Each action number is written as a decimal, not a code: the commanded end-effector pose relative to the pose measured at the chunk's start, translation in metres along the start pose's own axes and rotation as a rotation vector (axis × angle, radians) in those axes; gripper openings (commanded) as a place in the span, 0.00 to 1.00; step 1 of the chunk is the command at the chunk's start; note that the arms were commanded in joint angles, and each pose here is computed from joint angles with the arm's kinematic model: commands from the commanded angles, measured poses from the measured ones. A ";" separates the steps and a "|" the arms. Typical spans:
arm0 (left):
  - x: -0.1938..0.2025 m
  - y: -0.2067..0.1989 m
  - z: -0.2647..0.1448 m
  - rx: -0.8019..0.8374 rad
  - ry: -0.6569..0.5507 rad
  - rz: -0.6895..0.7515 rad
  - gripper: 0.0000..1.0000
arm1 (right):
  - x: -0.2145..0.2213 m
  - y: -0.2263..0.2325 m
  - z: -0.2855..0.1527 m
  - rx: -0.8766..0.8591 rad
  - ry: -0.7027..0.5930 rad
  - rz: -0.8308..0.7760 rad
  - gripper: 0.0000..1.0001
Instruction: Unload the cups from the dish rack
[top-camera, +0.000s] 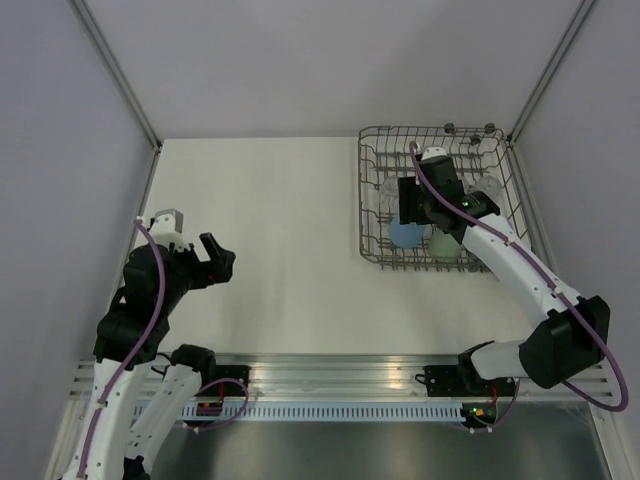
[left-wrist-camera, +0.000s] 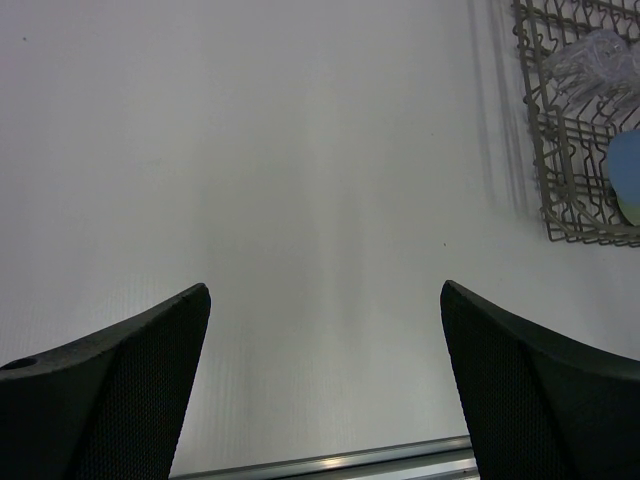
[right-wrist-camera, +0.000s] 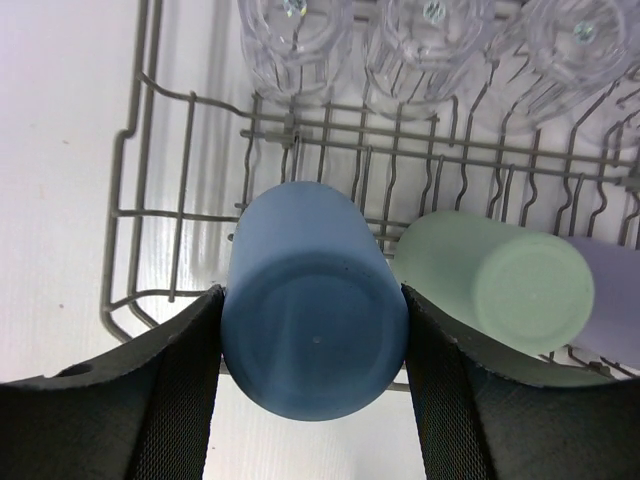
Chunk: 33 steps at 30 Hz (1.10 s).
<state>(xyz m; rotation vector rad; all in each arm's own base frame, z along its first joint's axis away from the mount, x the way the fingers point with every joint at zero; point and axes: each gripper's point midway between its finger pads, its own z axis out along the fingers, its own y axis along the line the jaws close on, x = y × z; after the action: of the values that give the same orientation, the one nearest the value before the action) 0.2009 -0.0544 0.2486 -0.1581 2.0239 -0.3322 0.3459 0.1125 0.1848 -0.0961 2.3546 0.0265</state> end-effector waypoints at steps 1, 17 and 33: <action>-0.014 -0.014 -0.003 0.057 -0.041 -0.023 1.00 | -0.036 0.003 -0.036 -0.054 -0.114 0.018 0.48; -0.034 -0.160 -0.030 0.957 0.049 -0.338 1.00 | -0.072 0.105 -0.138 -0.780 -0.370 0.124 0.39; -0.057 -0.182 -0.047 1.169 -0.002 -0.525 1.00 | -0.075 0.160 -0.214 -1.368 -0.476 0.267 0.36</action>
<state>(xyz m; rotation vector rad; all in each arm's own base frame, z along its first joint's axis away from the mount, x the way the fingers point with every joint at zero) 0.1869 -0.2035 0.3463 0.0264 1.5595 -1.6953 0.2558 0.2576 0.3441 -0.2901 1.6636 1.4421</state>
